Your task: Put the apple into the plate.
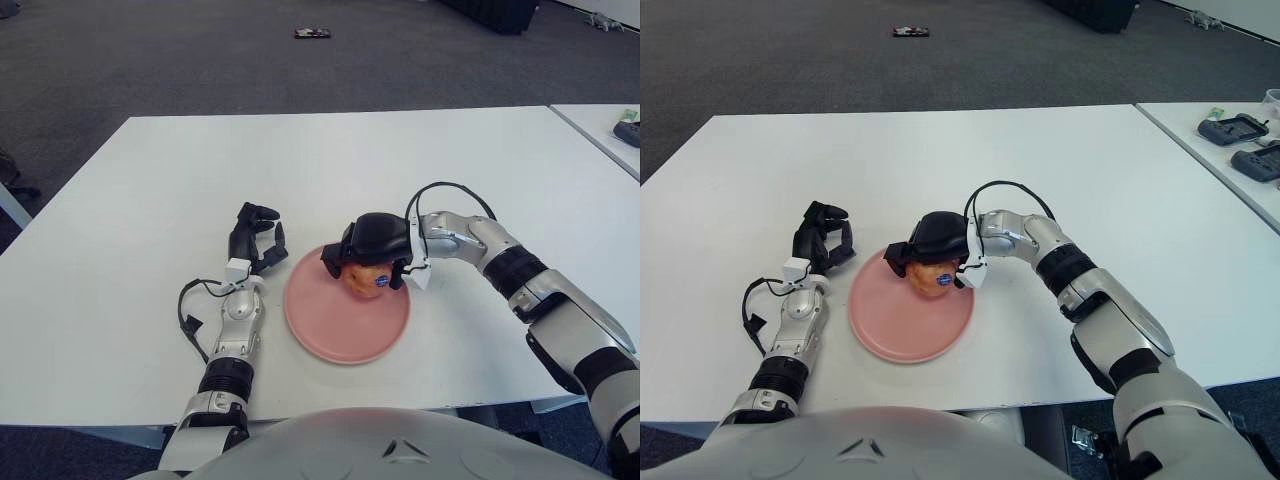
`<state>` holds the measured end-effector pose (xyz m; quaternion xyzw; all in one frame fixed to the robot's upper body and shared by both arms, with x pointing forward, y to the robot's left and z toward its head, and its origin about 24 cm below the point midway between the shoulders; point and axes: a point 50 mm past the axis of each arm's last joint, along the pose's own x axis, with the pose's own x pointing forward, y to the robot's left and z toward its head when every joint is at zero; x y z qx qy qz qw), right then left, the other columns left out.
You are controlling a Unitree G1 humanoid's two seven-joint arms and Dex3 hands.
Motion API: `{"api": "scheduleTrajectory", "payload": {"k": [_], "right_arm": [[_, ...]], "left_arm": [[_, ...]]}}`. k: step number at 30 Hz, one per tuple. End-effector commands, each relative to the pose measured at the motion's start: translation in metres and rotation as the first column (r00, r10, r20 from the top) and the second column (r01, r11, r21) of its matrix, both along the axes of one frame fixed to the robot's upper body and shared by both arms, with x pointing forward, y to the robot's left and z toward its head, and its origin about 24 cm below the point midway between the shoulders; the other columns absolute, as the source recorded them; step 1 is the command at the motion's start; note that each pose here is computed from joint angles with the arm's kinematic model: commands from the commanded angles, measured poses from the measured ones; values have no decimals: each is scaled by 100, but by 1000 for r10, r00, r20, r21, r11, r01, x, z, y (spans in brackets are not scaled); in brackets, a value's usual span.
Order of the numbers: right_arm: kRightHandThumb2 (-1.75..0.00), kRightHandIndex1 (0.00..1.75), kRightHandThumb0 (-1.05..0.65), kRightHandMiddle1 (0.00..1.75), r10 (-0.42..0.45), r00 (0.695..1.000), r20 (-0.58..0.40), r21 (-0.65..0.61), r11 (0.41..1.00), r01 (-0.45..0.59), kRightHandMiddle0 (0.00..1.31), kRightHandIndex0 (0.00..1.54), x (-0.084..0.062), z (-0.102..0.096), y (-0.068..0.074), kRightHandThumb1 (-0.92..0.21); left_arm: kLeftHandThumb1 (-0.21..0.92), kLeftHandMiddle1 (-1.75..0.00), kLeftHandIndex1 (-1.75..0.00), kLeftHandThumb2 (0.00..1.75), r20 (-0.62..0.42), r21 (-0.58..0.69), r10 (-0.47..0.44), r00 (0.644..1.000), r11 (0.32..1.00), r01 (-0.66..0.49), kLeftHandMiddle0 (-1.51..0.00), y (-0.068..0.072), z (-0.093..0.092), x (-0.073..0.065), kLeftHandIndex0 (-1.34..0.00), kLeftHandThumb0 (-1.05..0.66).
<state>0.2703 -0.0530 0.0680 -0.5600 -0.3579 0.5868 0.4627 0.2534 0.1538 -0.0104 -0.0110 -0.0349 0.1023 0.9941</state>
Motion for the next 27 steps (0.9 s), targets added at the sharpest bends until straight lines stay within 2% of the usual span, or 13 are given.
{"api": "scheduleTrajectory", "payload": {"k": [1, 4, 7, 9, 10, 11, 12, 14, 15, 17, 21, 24, 27], "right_arm": [[-172, 175, -1, 172, -2, 1000, 7, -55, 998, 2, 75, 79, -6, -15, -4, 4], [-168, 175, -1, 174, -12, 1000, 29, -16, 1000, 12, 72, 74, -7, -16, -4, 0], [-154, 175, -1, 174, -28, 999, 39, 24, 999, 27, 63, 65, -8, -17, -5, -12], [-136, 175, -1, 174, -33, 999, 35, 41, 999, 31, 51, 54, -8, -18, -6, -28], [-118, 175, -1, 172, -32, 999, 34, 45, 999, 30, 40, 45, -8, -19, -7, -42], [-100, 174, -13, 173, -31, 999, 34, 48, 998, 29, 35, 29, -8, -19, -7, -56], [-94, 174, -18, 173, -32, 999, 35, 50, 998, 31, 33, 23, -8, -19, -7, -61], [-106, 143, -42, 148, -35, 998, 43, 52, 998, 33, 13, 9, -7, -19, -8, -51], [-107, 132, -47, 136, -36, 998, 52, 51, 998, 33, 11, 7, -6, -19, -9, -51], [-103, 82, -59, 98, -35, 997, 63, 49, 998, 32, 4, 3, -5, -18, -9, -54], [-95, 23, -71, 49, -31, 996, 80, 48, 998, 27, 1, 1, -1, -11, -7, -58], [-90, 7, -78, 23, -32, 996, 79, 76, 997, 26, 0, 0, 0, -3, -7, -59], [-85, 2, -83, 7, -38, 997, 70, 105, 994, 30, 0, 0, 2, 3, -7, -60]], "left_arm": [[50, -175, -175, 110, -76, 1, 5, 997, 1000, -5, -78, 3, -17, -13, -47, -42], [50, -175, -175, 110, -72, -9, -1, 997, 1000, 1, -78, 3, -16, -13, -47, -42], [51, -175, -175, 109, -70, -17, -8, 997, 1000, 6, -79, 3, -16, -13, -46, -42], [51, -175, -175, 108, -69, -20, -14, 997, 1000, 13, -80, 3, -16, -12, -45, -42], [52, -175, -175, 107, -70, -20, -17, 997, 1000, 15, -81, 3, -16, -12, -45, -42], [53, -175, -175, 107, -71, -21, -19, 997, 1000, 17, -82, 3, -16, -12, -45, -42], [53, -175, -175, 107, -72, -20, -21, 997, 1000, 19, -82, 3, -17, -12, -45, -42], [54, -175, -175, 105, -75, -19, -23, 997, 1000, 21, -81, 4, -17, -12, -44, -41], [54, -175, -175, 105, -79, -19, -20, 997, 1000, 19, -81, 4, -17, -12, -44, -41], [55, -175, -175, 104, -83, -18, -17, 996, 1000, 15, -80, 4, -18, -12, -43, -41], [54, -175, -175, 105, -103, -2, 6, 995, 1000, -6, -79, 4, -19, -12, -44, -41], [51, -175, -175, 108, -122, 18, 22, 992, 1000, -20, -79, 4, -19, -12, -46, -42], [49, -175, -175, 111, -144, 31, 38, 989, 999, -34, -78, 4, -20, -12, -47, -43]]}}
